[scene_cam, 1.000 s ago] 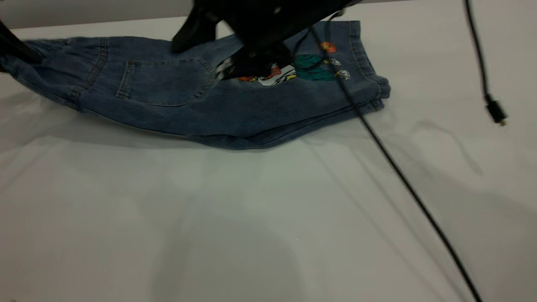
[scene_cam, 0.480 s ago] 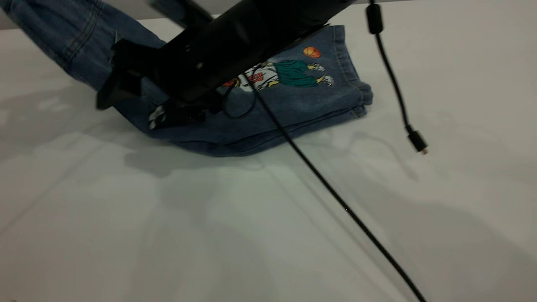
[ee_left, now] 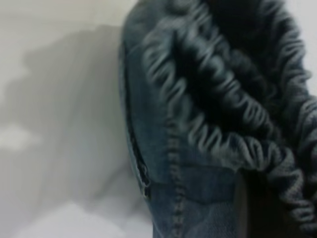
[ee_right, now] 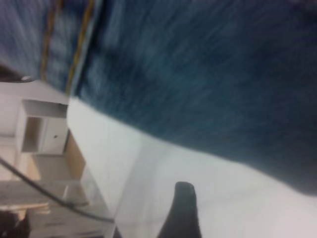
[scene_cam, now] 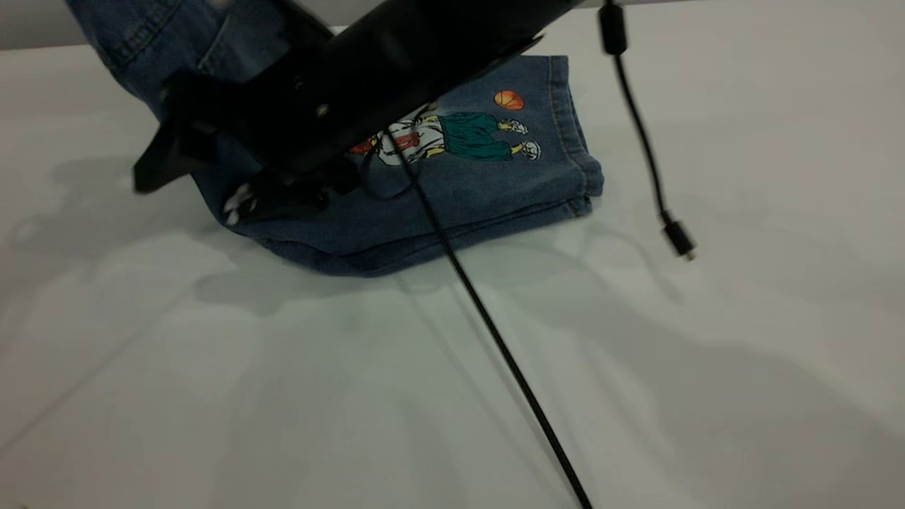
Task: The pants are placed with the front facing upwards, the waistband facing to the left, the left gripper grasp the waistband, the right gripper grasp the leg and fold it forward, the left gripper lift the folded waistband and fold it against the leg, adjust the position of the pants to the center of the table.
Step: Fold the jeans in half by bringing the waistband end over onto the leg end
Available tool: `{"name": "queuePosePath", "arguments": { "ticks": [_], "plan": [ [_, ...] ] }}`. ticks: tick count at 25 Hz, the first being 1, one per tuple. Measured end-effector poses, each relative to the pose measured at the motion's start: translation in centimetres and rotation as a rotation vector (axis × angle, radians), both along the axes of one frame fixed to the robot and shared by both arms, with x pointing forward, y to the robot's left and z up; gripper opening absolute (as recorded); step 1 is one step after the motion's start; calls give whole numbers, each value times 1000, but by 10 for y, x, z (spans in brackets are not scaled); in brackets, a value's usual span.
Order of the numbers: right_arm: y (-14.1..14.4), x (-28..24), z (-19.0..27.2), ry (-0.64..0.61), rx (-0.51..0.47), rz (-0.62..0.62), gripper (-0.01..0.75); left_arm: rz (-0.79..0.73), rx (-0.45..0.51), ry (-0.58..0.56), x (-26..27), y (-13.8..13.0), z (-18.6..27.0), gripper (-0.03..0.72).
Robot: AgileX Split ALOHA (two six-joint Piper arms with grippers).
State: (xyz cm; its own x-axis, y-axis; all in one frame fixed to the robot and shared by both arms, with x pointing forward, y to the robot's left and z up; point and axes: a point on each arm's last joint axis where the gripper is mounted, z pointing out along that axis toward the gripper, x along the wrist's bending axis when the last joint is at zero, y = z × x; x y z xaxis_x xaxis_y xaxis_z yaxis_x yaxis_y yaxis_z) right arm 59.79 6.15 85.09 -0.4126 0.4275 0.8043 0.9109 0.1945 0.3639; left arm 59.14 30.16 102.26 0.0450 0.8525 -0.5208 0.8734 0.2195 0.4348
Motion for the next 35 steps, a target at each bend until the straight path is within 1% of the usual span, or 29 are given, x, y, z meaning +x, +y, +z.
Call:
{"name": "queuePosePath", "arguments": {
  "ticks": [7, 10, 12, 14, 16, 18, 22, 25, 29, 32, 35],
  "plan": [
    [-53, 24, 4, 73, 41, 107, 552, -4, 7, -2, -1, 0, 2, 164],
    [-72, 32, 1, 66, 7, 143, 552, -14, 3, -1, -2, -3, 2, 164],
    [-80, 33, -4, 53, -53, 162, 552, -35, -6, 3, -2, -10, 2, 164],
    [-81, 33, -13, 57, -115, 150, 552, -54, -8, 2, -2, -16, 3, 164],
    [-82, 36, -24, 47, -174, 110, 552, -67, -19, 0, -2, -22, 3, 164],
    [-80, 37, -33, 39, -197, 77, 551, -91, -29, -6, -3, -29, 4, 164],
    [-69, 31, -43, 78, -170, 44, 549, -137, -51, -8, -4, -47, 5, 164],
    [-63, 26, -45, 80, -170, 61, 549, -164, -71, -13, -5, -61, 7, 164],
    [-61, 24, -45, 80, -172, 74, 549, -234, -57, -61, -4, -80, 16, 164],
    [-64, 24, -45, 95, -162, 86, 549, -238, -52, -79, -2, -81, 21, 164],
    [-66, 25, -44, 104, -152, 94, 549, -242, -47, -75, -2, -80, 20, 164]
  ]
}}
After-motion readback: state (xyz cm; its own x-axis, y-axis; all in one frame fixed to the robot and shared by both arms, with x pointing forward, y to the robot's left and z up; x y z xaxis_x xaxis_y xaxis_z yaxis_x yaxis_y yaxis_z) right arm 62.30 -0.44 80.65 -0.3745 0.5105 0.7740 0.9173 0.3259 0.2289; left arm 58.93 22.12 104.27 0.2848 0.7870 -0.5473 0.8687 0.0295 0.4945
